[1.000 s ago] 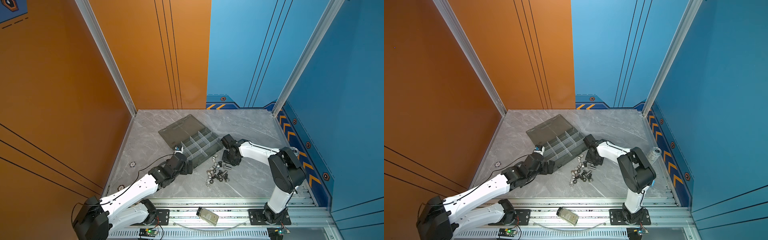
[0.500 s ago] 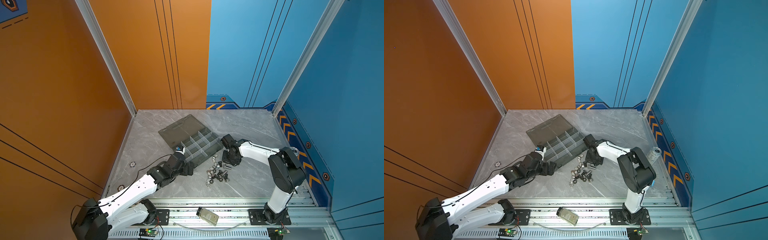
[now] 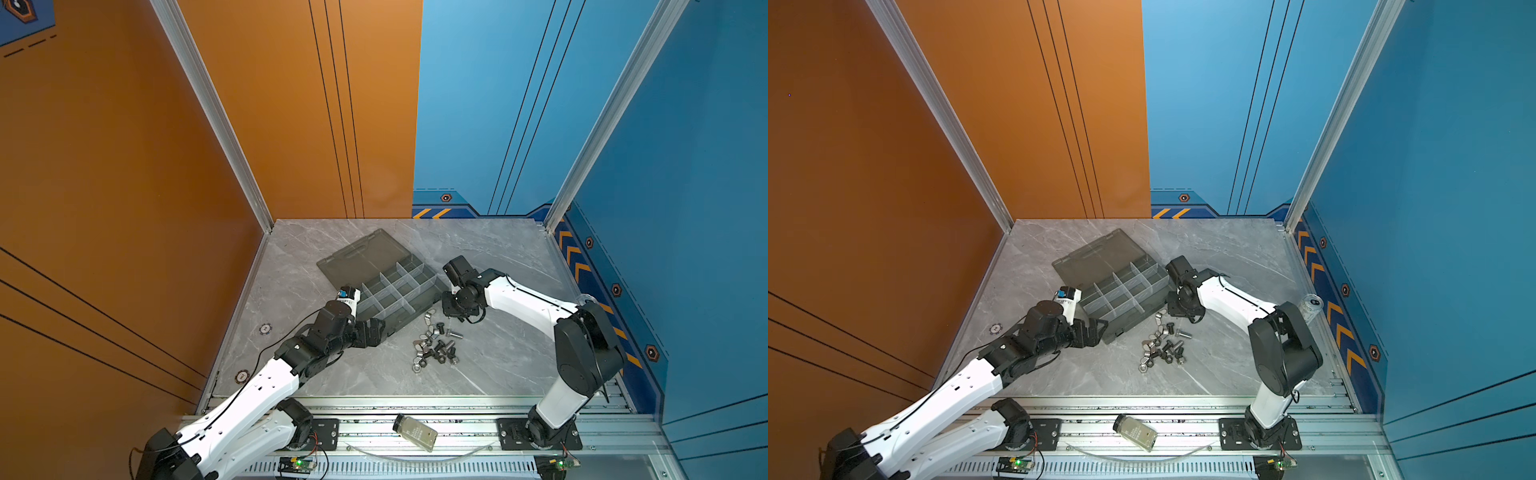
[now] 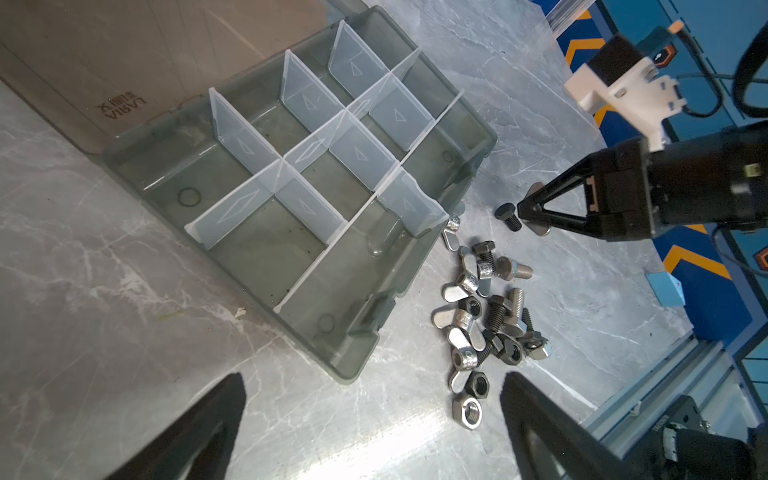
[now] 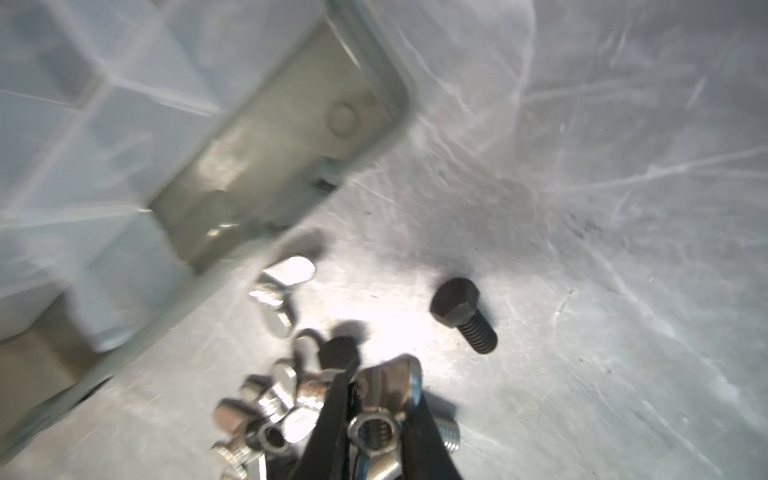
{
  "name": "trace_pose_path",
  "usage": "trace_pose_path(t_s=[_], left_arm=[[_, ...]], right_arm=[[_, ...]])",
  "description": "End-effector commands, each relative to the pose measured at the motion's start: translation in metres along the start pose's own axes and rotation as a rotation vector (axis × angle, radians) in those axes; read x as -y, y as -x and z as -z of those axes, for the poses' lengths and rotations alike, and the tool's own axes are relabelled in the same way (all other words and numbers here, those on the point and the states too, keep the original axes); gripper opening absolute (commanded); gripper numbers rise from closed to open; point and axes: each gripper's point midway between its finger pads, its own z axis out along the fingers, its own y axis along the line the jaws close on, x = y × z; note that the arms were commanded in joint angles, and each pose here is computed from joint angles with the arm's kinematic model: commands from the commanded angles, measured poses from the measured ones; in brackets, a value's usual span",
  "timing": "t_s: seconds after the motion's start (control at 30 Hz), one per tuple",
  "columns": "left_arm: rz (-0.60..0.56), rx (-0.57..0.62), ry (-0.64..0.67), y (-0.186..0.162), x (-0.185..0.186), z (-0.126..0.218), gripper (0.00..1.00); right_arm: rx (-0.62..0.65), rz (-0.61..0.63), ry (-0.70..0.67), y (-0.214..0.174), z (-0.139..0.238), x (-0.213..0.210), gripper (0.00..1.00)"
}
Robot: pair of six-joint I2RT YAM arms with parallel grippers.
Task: Sort the screws and nuts into containers
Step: 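Lift the wing nut and carry it over a box compartment with the right gripper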
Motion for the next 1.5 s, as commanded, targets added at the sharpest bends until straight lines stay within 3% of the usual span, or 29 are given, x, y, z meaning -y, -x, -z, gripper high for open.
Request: trace_pose_path(t_s=[0.0,0.37,0.73,1.03,1.47], left_arm=[[0.03,-0.026,-0.034,-0.007,0.0,0.002,0.98],[0.085,-0.021,-0.081,-0.006,-0.001,0.005,0.98],[0.138,0.016,-0.099,-0.007,-0.009,0.017,0.98],[0.158,0.045,-0.1,-0.009,-0.014,0.03,0.98],[0.182,0.056,-0.103,-0.012,-0.017,0.033,0.98]], right_arm=[[0.026,0.101,0.116,0.011,0.025,-0.027,0.0],[0.091,0.278,0.309,0.049,0.04,-0.113,0.0],[0.041,0.405,0.438,0.038,0.012,-0.2,0.0],[-0.001,0.427,0.472,0.029,-0.013,-0.233,0.0],[-0.036,0.424,0.458,0.019,-0.033,-0.237,0.0]])
